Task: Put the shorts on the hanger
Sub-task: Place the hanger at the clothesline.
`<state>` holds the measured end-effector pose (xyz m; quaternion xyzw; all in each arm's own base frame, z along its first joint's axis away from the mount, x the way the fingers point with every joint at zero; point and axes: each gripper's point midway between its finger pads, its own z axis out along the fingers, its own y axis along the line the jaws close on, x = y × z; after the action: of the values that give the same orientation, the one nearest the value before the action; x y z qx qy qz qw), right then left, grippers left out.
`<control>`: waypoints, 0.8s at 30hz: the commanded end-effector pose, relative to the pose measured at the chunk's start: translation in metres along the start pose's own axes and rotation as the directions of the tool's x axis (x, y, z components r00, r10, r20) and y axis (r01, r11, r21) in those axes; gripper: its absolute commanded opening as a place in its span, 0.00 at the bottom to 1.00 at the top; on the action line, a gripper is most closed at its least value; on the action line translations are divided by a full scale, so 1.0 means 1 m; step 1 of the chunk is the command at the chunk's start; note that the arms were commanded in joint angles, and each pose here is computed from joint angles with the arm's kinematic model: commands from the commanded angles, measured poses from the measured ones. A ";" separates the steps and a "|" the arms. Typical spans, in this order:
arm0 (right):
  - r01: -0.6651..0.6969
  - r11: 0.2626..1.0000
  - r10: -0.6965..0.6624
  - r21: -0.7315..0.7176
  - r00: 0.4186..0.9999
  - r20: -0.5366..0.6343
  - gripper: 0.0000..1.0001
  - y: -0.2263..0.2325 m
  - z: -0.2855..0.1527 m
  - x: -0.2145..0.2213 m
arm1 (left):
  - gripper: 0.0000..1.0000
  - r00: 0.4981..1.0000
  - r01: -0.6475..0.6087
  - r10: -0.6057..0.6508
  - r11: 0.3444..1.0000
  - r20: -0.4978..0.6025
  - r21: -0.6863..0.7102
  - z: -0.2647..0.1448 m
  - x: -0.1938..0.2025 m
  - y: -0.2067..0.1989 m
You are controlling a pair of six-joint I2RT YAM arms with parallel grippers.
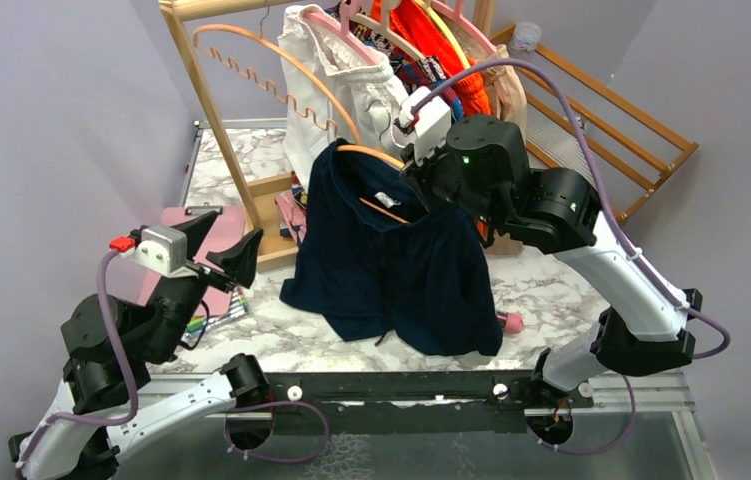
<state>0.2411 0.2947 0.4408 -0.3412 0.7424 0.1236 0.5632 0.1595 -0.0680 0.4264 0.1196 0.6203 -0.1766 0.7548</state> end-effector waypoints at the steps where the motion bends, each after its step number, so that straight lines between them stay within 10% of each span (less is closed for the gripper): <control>1: -0.014 0.997 0.024 -0.073 0.990 0.138 0.01 0.005 -0.017 -0.032 | 0.76 1.000 0.020 -0.019 0.997 0.011 -0.072 -0.013 0.001 0.020; 24: -0.041 0.999 0.040 0.019 0.997 0.060 0.01 -0.017 -0.039 0.017 | 0.76 0.999 0.022 -0.027 0.987 -0.031 -0.160 -0.009 0.025 0.029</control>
<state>0.2106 0.2428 0.4071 -0.3622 0.7584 0.1066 0.5313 0.1626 -0.0387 0.4033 0.0679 0.6406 -0.1358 0.7528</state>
